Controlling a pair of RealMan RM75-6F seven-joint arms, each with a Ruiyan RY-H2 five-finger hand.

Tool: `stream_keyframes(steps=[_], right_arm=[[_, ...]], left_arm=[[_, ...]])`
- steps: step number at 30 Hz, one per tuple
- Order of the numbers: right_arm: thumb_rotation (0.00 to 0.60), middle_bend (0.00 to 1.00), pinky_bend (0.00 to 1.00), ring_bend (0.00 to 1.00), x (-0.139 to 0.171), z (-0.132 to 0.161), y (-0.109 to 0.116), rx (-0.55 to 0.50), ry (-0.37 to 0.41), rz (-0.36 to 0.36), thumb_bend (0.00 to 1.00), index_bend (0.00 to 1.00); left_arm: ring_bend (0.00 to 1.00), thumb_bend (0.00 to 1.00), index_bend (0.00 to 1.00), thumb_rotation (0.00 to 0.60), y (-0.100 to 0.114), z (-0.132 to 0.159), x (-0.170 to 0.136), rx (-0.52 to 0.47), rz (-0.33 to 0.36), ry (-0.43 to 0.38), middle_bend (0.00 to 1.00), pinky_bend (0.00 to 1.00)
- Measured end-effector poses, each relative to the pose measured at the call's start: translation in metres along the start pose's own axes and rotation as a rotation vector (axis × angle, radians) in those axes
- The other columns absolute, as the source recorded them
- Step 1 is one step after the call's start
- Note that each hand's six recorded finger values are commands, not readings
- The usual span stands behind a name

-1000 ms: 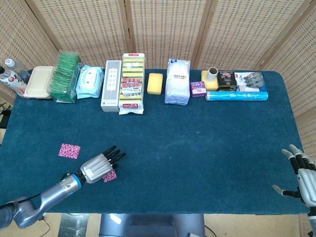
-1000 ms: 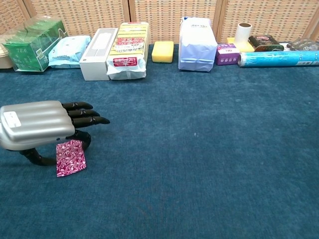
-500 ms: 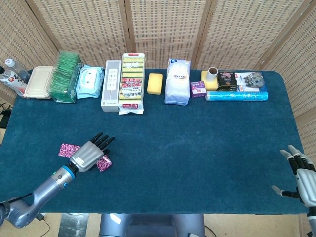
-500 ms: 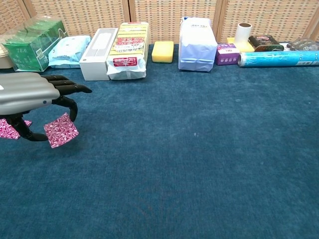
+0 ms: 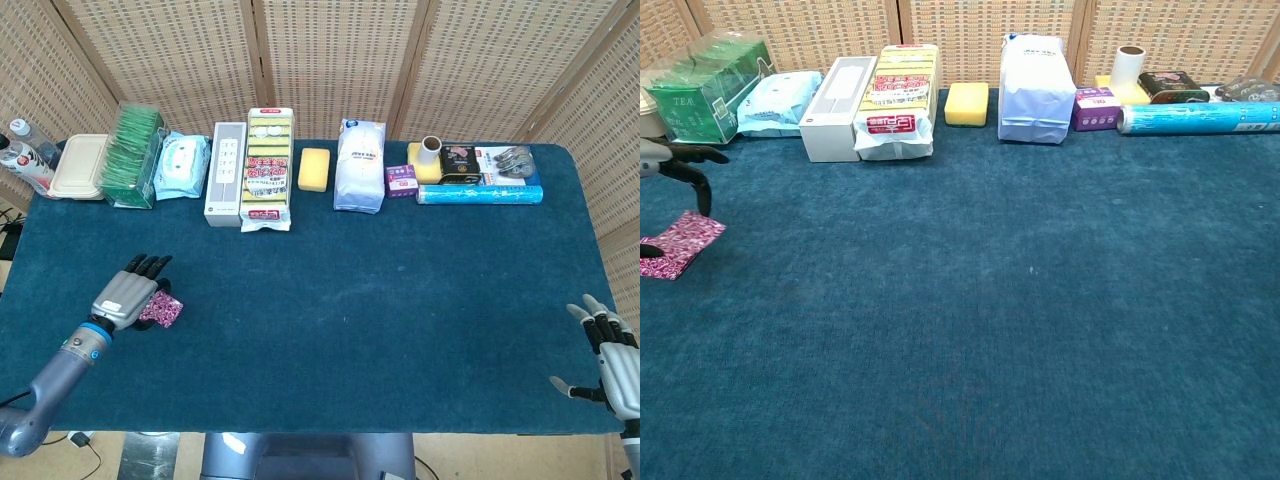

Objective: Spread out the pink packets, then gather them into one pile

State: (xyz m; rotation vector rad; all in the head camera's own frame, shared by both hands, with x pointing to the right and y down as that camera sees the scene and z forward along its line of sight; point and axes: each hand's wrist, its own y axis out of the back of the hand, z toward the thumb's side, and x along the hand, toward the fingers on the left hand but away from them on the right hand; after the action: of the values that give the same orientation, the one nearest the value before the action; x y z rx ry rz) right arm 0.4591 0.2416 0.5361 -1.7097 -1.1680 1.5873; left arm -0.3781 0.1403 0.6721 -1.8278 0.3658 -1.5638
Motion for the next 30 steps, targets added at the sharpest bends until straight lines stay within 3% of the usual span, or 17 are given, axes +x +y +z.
stream_keyframes(steps=[4,13,20,30], right_arm=[[0.600,0.00,0.00,0.00,0.000,0.001,0.000,0.000,0.002,0.002,0.00,0.09],[0.600,0.00,0.00,0.00,0.000,0.001,-0.002,0.002,0.002,0.007,0.00,0.10],[0.600,0.00,0.00,0.00,0.000,0.000,-0.001,-0.005,0.001,0.004,0.00,0.09],[0.600,0.00,0.00,0.00,0.000,0.000,-0.001,-0.003,0.002,0.007,0.00,0.10]], left_arm=[[0.00,0.23,0.41,0.600,-0.006,-0.025,-0.003,-0.032,-0.026,0.072,0.00,0.00],[0.00,0.23,0.41,0.600,-0.024,-0.049,-0.005,-0.060,-0.102,0.153,0.00,0.00],[0.00,0.23,0.41,0.600,-0.030,-0.050,0.003,-0.070,-0.132,0.186,0.00,0.00],[0.00,0.23,0.41,0.600,-0.029,-0.041,0.011,-0.059,-0.119,0.182,0.00,0.00]])
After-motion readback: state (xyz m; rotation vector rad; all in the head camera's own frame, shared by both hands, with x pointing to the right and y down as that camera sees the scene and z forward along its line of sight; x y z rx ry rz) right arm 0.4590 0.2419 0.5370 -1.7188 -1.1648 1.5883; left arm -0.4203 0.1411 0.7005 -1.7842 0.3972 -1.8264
